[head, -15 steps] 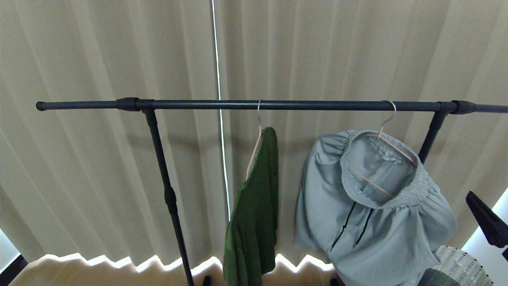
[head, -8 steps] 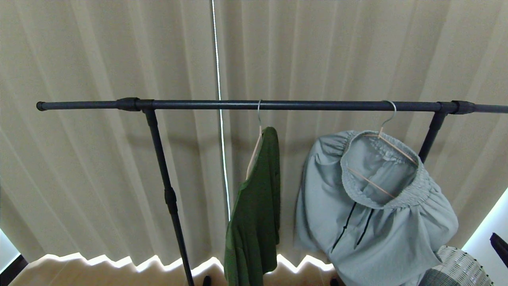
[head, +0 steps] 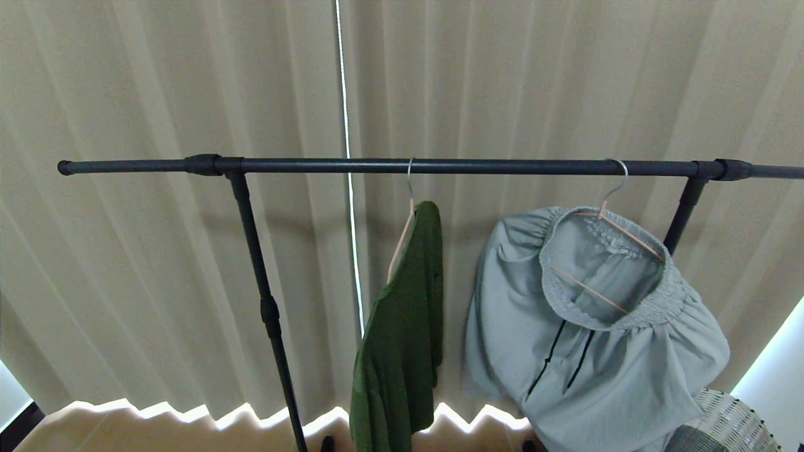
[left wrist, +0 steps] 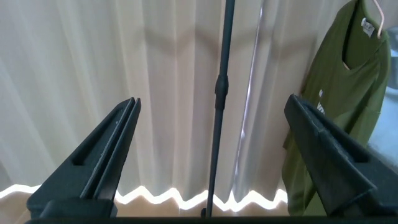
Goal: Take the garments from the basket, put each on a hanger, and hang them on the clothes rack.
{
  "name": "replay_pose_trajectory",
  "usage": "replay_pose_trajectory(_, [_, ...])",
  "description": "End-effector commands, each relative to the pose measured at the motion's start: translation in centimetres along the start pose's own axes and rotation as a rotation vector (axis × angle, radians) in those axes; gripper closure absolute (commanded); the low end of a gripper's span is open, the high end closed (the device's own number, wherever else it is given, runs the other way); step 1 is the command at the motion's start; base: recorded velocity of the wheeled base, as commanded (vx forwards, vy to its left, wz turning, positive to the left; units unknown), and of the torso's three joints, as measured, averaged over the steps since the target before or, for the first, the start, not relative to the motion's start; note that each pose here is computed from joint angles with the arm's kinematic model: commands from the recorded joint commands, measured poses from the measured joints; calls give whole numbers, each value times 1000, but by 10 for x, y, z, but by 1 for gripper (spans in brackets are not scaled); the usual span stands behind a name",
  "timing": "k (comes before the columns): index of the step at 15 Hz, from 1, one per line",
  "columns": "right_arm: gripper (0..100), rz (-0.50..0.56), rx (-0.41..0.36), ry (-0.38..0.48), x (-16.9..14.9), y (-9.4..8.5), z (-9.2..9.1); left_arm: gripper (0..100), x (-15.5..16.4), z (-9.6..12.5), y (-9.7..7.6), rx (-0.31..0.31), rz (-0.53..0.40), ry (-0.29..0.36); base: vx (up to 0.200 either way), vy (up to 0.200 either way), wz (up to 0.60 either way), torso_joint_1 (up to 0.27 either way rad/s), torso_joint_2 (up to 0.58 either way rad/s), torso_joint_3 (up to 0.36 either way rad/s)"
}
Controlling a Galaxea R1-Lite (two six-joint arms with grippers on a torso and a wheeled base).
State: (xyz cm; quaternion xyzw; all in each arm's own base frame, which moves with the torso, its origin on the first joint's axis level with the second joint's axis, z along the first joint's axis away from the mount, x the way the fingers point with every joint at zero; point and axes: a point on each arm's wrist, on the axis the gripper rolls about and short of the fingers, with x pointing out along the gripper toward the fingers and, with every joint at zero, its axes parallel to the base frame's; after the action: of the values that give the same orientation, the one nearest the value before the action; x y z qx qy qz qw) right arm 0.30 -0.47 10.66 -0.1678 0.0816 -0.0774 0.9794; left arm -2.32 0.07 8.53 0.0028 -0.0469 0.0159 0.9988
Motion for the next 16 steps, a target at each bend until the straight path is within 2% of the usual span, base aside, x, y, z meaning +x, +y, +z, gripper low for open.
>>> replay_pose_trajectory(1, [0, -94, 133, -48, -20, 5, -24, 0, 0, 0, 0, 1, 1, -3, 0, 0, 0, 0, 0, 0])
replay_pose_trajectory(2, [0, -80, 186, -57, -20, 6, -25, 0, 0, 0, 0, 1, 1, -3, 0, 0, 0, 0, 0, 0])
replay_pose_trajectory(3, [0, -53, 287, -74, -21, 7, -30, 0, 0, 0, 0, 1, 1, -3, 0, 0, 0, 0, 0, 0])
replay_pose_trajectory(4, [0, -8, 335, -113, -23, 8, -32, 0, 0, 0, 0, -1, 1, -3, 0, 0, 0, 0, 0, 0])
replay_pose_trajectory(9, [0, 49, 349, -132, -22, 10, -32, 0, 0, 0, 0, 1, 1, -3, 0, 0, 0, 0, 0, 0])
replay_pose_trajectory(16, [0, 51, 345, -127, -22, 10, -33, 0, 0, 0, 0, 1, 1, -3, 0, 0, 0, 0, 0, 0])
